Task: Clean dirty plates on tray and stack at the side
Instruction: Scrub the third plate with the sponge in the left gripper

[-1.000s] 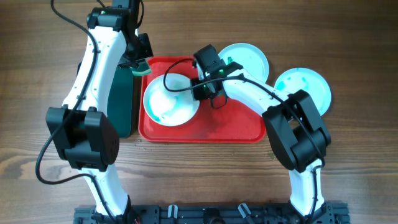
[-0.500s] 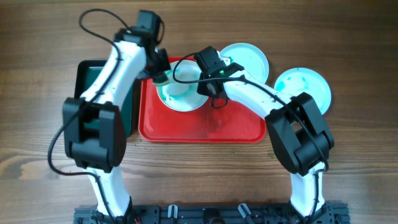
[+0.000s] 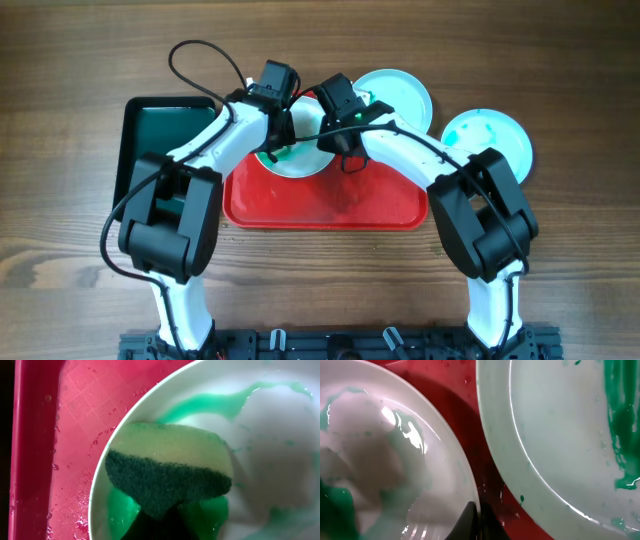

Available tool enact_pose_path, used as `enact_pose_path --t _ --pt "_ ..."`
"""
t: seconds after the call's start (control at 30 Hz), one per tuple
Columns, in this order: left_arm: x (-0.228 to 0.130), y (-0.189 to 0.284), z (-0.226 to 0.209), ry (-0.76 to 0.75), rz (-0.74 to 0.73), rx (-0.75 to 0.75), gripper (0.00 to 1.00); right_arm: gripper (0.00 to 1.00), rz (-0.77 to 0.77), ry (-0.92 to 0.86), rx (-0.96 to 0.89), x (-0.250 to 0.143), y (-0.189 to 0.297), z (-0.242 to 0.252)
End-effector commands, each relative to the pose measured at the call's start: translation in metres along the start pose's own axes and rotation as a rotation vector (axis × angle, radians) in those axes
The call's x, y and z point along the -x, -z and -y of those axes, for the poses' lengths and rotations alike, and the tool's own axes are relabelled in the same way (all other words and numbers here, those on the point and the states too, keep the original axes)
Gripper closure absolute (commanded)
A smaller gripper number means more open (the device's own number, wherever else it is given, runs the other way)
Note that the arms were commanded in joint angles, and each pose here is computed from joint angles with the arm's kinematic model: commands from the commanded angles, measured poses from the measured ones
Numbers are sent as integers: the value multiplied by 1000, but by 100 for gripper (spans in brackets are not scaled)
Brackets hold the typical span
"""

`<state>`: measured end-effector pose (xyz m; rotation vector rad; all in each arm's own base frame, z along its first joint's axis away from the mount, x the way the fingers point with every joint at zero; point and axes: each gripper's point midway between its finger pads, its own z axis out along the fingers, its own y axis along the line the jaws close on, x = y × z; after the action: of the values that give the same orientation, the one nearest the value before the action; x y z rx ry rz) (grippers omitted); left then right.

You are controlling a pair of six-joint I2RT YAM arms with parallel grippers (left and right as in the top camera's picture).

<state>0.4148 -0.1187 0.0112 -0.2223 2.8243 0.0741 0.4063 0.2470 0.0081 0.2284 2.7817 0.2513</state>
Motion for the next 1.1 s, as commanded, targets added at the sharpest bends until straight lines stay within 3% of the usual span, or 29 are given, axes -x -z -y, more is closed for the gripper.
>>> enact_pose_path --t 0.0,0.17,0.33,0.4,0.6,0.7,0.87,1.07 --pt "14 -11 -34 -29 64 119 96 96 -23 33 -6 -6 -3 7" --pt "20 -12 -29 -192 70 84 96 96 -22 36 -6 -6 -3 7" --pt "-60 8 43 -459 -227 -435 96 96 -11 49 -2 -1 -3 9" --pt "-82 22 53 -511 -304 -561 96 96 -15 38 1 1 -3 11" --pt "-86 31 63 -516 -317 -645 96 96 -26 30 15 2 -3 12" --pt "-62 13 49 -431 -241 -487 96 96 -28 30 14 1 -4 12" --pt "-24 -11 -14 -249 -113 -36 96 96 -28 32 14 1 -4 12" --pt "4 -10 -46 -239 8 175 96 96 -28 32 13 1 -4 13"
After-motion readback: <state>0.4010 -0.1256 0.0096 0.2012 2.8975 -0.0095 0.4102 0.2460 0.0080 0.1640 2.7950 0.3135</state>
